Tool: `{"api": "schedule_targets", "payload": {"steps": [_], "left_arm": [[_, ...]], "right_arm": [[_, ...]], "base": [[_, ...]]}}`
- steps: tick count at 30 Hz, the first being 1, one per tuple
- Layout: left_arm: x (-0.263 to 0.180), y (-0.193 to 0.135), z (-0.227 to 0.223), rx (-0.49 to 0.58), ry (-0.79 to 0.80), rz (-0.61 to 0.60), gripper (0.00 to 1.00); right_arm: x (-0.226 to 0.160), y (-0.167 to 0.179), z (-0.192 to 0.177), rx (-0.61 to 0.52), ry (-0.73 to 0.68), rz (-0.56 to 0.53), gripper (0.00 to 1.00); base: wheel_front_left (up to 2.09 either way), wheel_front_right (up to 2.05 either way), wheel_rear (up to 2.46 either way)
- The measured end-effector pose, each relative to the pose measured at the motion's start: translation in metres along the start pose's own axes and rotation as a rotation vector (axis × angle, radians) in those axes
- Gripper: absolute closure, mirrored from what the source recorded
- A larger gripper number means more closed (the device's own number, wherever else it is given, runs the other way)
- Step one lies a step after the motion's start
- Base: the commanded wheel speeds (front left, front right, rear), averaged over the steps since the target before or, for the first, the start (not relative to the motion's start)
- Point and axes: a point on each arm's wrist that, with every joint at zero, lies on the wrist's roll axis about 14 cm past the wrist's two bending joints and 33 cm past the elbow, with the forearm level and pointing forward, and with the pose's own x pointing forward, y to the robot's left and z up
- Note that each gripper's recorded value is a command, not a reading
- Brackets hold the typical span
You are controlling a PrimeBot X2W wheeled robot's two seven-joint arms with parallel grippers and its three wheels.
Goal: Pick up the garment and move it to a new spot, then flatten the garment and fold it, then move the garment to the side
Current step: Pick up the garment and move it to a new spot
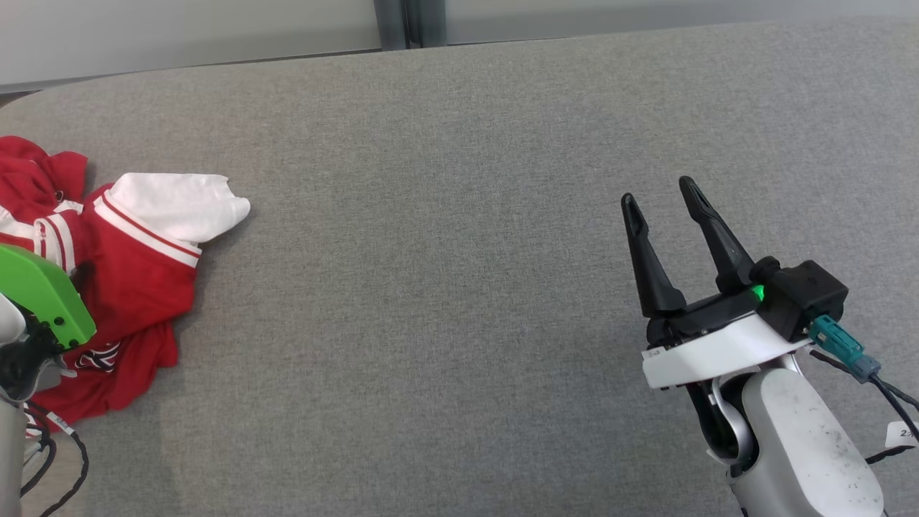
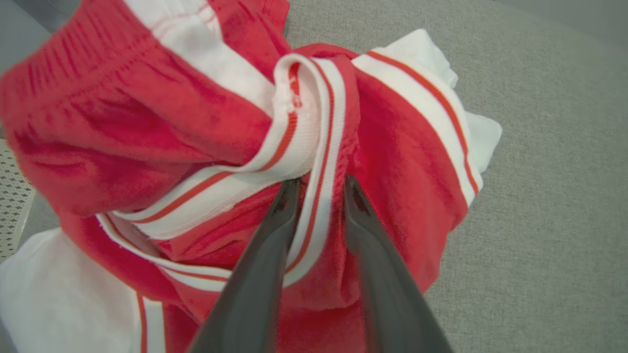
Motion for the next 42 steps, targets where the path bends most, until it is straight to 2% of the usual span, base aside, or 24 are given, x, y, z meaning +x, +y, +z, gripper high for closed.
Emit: {"api": "schedule_targets", "payload": {"steps": [8, 14, 24, 30, 33, 36, 39, 42], "left_arm": [[-0.017, -0.004, 0.020, 0.095, -0.076, -0.011, 1.00], [-0.044, -0.040, 0.066, 0.219, -0.212, -0.089, 1.00], [-0.107, -0.155, 0.138, 0.438, -0.470, -0.325, 1.00], [-0.143, -0.247, 0.156, 0.536, -0.599, -0.531, 1.00], [-0.173, -0.308, 0.160, 0.572, -0.692, -0.689, 1.00], [-0.195, -0.351, 0.158, 0.595, -0.749, -0.801, 1.00], [-0.198, -0.375, 0.147, 0.595, -0.743, -0.870, 1.00], [-0.179, -0.382, 0.129, 0.581, -0.687, -0.897, 1.00]], "right_arm": [[-0.001, 0.008, 0.010, 0.004, -0.024, 0.010, 0.00], [-0.009, 0.010, 0.021, 0.001, -0.045, 0.001, 0.00], [-0.031, 0.002, 0.047, -0.009, -0.101, -0.059, 0.00], [-0.049, -0.015, 0.061, -0.027, -0.129, -0.127, 0.00], [-0.061, -0.029, 0.070, -0.037, -0.148, -0.179, 0.00], [-0.072, -0.042, 0.076, -0.050, -0.161, -0.225, 0.00], [-0.080, -0.052, 0.080, -0.061, -0.167, -0.262, 0.00], [-0.083, -0.059, 0.077, -0.066, -0.158, -0.286, 0.00]], "base": [[0.00, 0.00, 0.00], [0.00, 0.00, 0.00], [0.00, 0.00, 0.00], [0.00, 0.00, 0.00], [0.00, 0.00, 0.00], [0.00, 0.00, 0.00], [0.00, 0.00, 0.00], [0.00, 0.00, 0.00]]}}
